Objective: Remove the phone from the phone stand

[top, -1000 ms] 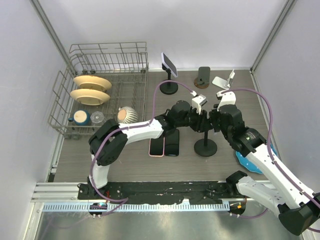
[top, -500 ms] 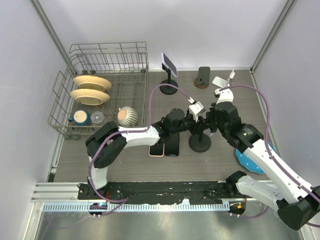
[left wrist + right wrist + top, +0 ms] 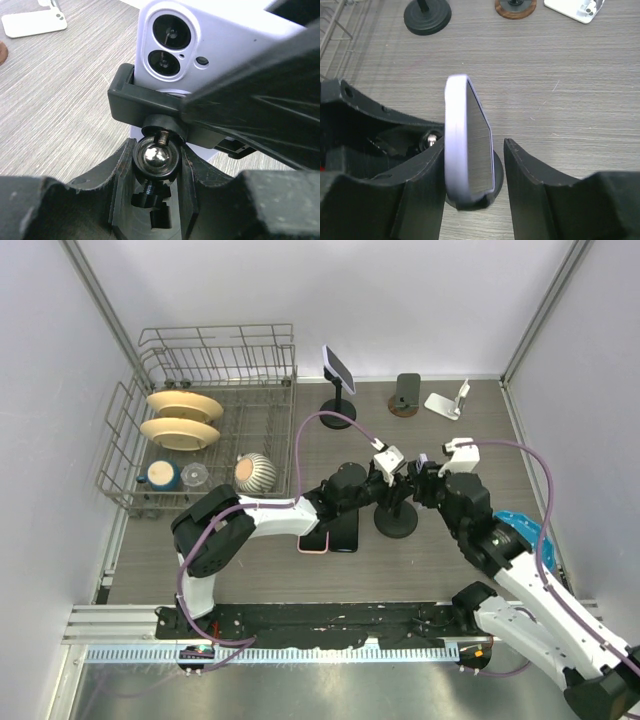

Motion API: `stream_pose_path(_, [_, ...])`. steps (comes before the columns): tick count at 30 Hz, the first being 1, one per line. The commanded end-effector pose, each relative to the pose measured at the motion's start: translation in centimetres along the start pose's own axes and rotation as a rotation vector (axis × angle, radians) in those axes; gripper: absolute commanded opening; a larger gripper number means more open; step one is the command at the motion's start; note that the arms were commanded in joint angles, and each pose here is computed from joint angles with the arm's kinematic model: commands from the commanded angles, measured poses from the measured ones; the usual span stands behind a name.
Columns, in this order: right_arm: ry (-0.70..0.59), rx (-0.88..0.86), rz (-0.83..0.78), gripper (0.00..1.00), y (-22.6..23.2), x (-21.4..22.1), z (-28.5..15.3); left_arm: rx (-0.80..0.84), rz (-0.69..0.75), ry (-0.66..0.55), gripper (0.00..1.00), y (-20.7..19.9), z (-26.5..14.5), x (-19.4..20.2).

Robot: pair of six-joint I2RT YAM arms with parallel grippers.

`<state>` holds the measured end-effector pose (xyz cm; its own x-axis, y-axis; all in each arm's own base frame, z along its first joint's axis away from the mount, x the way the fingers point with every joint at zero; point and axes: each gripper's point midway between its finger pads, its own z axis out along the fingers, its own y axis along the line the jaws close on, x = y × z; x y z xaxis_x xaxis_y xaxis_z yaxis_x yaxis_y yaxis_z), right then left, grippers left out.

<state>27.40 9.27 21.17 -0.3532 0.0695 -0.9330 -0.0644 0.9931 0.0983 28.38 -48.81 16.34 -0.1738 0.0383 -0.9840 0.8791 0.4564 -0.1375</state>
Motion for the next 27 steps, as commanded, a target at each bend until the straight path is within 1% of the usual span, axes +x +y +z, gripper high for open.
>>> stream_pose_path(1, [-0.177,-0.030,0.066,0.52,-0.1,-2.1,-0.7,-0.108,-0.108,0.013,0.00,2.2,-0.2,1.1])
stream_pose_path(5, [-0.224,-0.024,0.075,0.50,-0.7,-2.5,-1.3,-0.112,-0.126,0.024,0.00,2.1,-0.2,1.3])
stream_pose_path(6, [-0.218,-0.022,0.069,0.48,-0.6,-2.3,-1.1,-0.113,-0.127,0.023,0.00,2.1,-0.2,1.2])
stream_pose_path(9, [-0.186,-0.024,0.045,0.47,-0.3,-2.0,-0.5,-0.097,-0.126,0.028,0.00,1.9,-0.3,1.3])
stream_pose_path(12, [-0.185,-0.039,0.037,0.46,0.2,-2.1,-0.1,-0.070,-0.124,0.036,0.00,1.3,-0.4,1.6])
stream_pose_path(18, [-0.224,-0.042,0.030,0.42,0.6,-3.1,0.6,-0.039,-0.116,0.047,0.00,0.9,-0.5,1.9])
stream_pose_path(25, [-0.199,-0.020,-0.001,0.40,0.5,-2.7,1.5,-0.018,-0.104,0.046,0.00,0.5,-0.5,1.6])
stream_pose_path(27, [-0.197,-0.022,-0.007,0.33,0.6,-2.8,1.5,-0.020,-0.103,0.047,0.00,0.6,-0.5,1.7])
